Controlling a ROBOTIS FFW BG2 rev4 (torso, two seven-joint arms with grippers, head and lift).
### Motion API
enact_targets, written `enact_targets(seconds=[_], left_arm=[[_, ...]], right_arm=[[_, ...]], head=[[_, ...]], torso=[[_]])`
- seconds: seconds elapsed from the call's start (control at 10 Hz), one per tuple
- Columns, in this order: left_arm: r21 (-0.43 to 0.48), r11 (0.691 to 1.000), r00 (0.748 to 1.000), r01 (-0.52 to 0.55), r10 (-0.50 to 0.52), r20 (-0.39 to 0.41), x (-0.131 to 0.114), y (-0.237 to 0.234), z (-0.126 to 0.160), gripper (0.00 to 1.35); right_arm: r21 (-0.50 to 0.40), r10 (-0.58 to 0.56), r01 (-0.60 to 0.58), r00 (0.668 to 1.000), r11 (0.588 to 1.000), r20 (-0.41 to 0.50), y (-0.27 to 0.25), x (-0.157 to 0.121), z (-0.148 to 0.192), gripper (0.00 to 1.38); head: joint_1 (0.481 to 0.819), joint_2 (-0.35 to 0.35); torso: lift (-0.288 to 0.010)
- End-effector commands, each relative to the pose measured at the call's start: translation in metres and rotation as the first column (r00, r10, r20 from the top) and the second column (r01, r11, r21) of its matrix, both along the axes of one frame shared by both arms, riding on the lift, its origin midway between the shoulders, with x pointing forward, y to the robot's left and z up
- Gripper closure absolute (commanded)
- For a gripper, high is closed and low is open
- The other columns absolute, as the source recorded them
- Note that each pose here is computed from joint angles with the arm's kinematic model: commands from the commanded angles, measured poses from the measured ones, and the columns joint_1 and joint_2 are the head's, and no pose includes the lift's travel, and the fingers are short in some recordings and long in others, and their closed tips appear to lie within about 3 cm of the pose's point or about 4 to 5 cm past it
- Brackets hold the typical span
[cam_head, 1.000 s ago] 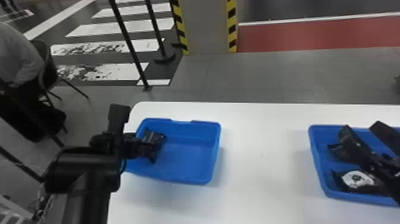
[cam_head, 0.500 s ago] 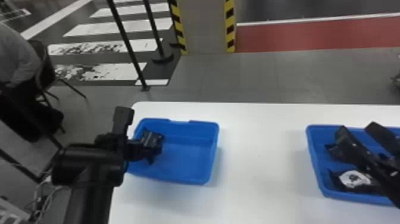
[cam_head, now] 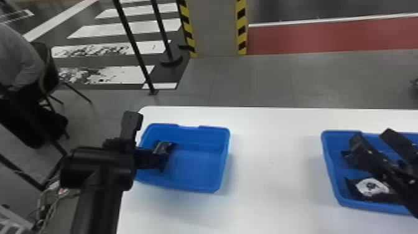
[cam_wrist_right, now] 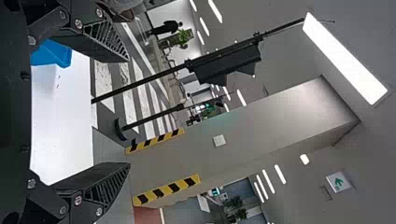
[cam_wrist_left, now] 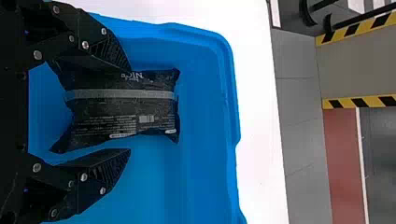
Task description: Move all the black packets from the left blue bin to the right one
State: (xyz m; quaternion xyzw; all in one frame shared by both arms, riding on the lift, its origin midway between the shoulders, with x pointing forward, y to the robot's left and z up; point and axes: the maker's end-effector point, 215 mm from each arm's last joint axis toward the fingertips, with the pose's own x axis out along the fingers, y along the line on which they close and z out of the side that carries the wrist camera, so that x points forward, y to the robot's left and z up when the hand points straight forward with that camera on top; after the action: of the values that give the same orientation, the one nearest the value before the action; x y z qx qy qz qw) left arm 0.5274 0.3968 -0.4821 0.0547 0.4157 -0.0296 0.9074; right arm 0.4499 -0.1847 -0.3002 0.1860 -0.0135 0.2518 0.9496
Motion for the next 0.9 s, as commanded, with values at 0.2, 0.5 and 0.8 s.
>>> enact_targets(seconds=[0.2, 0.5, 0.8], left_arm=[[-0.001, 0.999, 0.996, -0.053, 0.052, -0.074, -0.016, 0.008, -0.011, 1.08], [-0.011, 1.000, 0.999, 0.006, -0.007, -0.033, -0.009, 0.003, -0.004, 1.21], [-0.048, 0.993, 0.987, 0.112, -0.105, 0.121, -0.037, -0.039, 0.061, 1.21]], right_arm=[[0.009, 0.003, -0.003, 1.000, 1.000, -0.005, 0.001, 0.000, -0.002, 0.25], [0.016, 0.008, -0.008, 1.000, 1.000, 0.003, 0.002, 0.000, 0.002, 0.25], [0.026, 0.039, -0.040, 0.999, 0.999, 0.028, 0.011, -0.004, 0.018, 0.25]], head=[[0.695, 0.243], [0.695, 0.250], [0.695, 0.230]], torso=[[-0.110], [-0.110], [-0.110]])
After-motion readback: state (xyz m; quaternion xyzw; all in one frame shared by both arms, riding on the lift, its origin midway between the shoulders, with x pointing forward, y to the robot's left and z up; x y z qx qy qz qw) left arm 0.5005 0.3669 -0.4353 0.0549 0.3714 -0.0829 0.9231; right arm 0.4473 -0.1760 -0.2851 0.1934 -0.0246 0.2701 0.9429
